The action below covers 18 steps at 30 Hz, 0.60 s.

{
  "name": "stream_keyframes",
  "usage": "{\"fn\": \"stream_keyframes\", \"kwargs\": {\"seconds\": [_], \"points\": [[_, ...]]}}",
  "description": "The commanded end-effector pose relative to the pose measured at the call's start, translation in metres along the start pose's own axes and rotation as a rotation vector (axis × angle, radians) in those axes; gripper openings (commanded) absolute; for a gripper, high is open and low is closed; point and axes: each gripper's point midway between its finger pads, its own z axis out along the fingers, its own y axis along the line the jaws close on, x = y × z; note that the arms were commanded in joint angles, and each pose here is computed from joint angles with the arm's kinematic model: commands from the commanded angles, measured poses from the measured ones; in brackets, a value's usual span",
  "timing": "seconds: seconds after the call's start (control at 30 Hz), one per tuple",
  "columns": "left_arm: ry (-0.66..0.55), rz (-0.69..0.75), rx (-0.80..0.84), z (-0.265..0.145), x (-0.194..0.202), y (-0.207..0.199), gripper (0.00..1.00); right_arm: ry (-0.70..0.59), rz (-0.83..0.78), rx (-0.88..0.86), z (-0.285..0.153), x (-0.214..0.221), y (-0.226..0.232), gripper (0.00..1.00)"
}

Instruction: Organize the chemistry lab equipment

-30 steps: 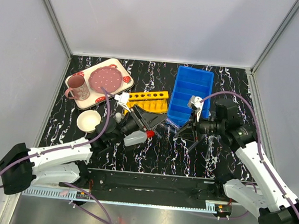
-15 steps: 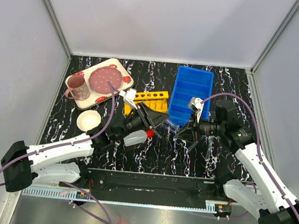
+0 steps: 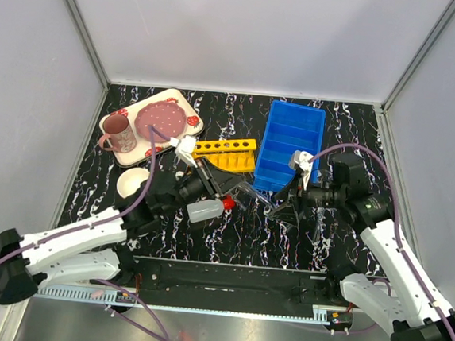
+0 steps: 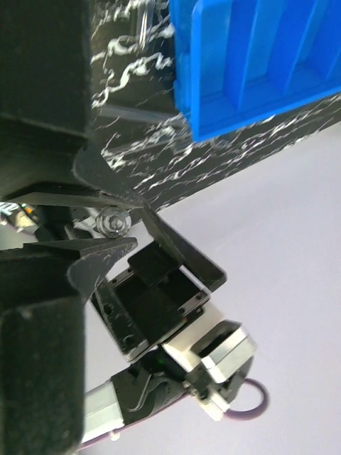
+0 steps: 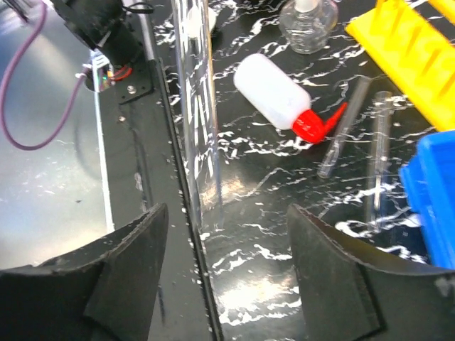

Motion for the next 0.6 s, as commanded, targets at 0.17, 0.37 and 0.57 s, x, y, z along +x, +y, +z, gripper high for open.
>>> {"fn": "stream_keyframes", "kwargs": {"seconds": [0.17, 0.37, 0.57], "points": [[-0.138, 0.245, -0.315, -0.046, -0.093, 0.083, 0.16, 0.003, -0.163, 0.264, -0.056, -0.029, -0.035, 0.83], [-0.124, 0.392, -0.502, -0.051, -0.136, 0.137, 0.16, -0.008, -0.096, 0.415, -0.080, -0.028, -0.057, 0.88], [-0.070, 0.488, -0.609, -0.032, -0.159, 0.161, 0.16, 0.010, -0.059, 0.516, -0.095, -0.027, -0.072, 0.93]]}}
